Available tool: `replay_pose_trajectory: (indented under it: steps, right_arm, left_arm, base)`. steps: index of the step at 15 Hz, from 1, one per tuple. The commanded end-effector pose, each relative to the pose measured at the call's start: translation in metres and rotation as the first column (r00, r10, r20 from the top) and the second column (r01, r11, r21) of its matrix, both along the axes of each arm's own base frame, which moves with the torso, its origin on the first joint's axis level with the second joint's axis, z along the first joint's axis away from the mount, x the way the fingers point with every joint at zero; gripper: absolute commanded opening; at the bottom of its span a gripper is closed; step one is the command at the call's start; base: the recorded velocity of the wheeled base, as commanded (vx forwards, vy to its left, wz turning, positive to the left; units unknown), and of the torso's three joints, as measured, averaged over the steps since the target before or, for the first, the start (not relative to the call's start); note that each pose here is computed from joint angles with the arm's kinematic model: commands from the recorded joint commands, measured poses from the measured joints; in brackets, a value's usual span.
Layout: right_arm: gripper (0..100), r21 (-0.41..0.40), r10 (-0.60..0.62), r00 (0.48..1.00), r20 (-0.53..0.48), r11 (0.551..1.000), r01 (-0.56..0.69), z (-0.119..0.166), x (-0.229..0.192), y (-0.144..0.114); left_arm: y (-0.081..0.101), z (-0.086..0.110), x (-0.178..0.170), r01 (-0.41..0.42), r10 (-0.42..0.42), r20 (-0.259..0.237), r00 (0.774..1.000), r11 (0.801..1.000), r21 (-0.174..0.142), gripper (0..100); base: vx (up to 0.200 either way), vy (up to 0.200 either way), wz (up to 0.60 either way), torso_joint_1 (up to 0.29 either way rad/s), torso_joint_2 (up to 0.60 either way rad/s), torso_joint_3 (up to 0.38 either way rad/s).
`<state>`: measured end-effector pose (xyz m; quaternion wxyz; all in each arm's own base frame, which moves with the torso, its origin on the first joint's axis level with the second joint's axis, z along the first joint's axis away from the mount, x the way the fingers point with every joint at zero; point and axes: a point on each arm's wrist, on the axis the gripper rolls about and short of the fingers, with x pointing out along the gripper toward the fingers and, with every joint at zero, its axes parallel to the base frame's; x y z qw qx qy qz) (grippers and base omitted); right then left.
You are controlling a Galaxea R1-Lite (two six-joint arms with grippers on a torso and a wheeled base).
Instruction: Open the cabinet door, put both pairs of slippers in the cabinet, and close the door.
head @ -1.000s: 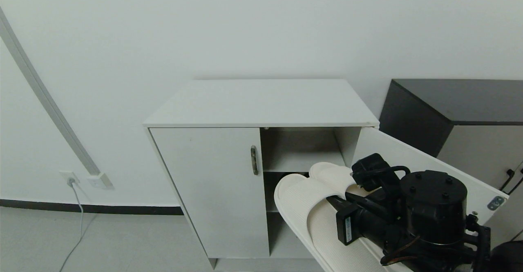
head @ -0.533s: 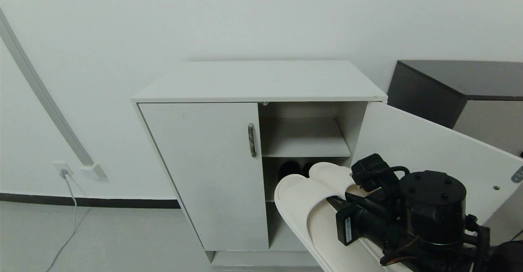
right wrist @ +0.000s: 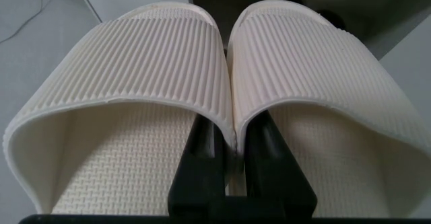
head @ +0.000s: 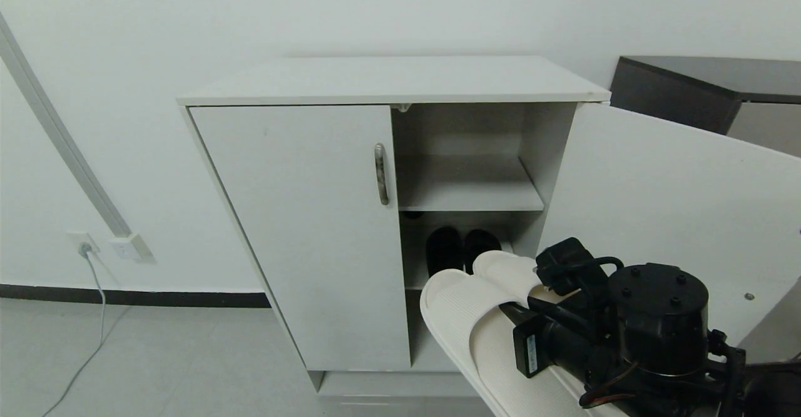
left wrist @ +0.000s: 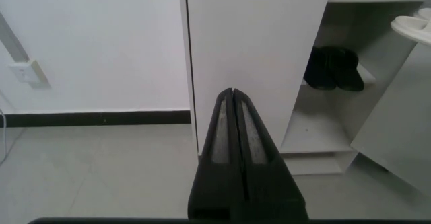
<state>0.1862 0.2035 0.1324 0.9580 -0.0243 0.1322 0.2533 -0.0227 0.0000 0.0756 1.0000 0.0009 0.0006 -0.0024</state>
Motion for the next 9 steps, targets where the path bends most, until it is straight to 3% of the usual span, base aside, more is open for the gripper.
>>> replay_pose_trajectory:
  steps: [1,5,9]
  right_arm:
    - [0,-0.002,0.000,1.000,-0.002,1.000,0.000,-0.0009,0.0001,0.0002]
    - [0,-0.002,0.000,1.000,0.000,1.000,0.000,-0.0004,-0.0001,0.0000]
    - [0,0.001,0.000,1.000,0.001,1.000,0.000,0.0003,0.0000,0.0000]
  left_arm:
    - [0.0000,0.0000,0.0000,0.000,0.000,0.000,1.000,1.000,0.000,0]
    - [0.0000,0.0000,0.0000,0.000,0.000,0.000,1.000,1.000,0.000,0]
    - [0.0000,0.0000,0.0000,0.000,0.000,0.000,1.000,1.000,0.000,0]
  base:
    - [0.000,0.000,0.00,-0.071,0.43,0.373]
    - [0.000,0.000,0.00,-0.030,0.42,0.385]
    - [0.000,0.000,0.00,0.002,0.10,0.095]
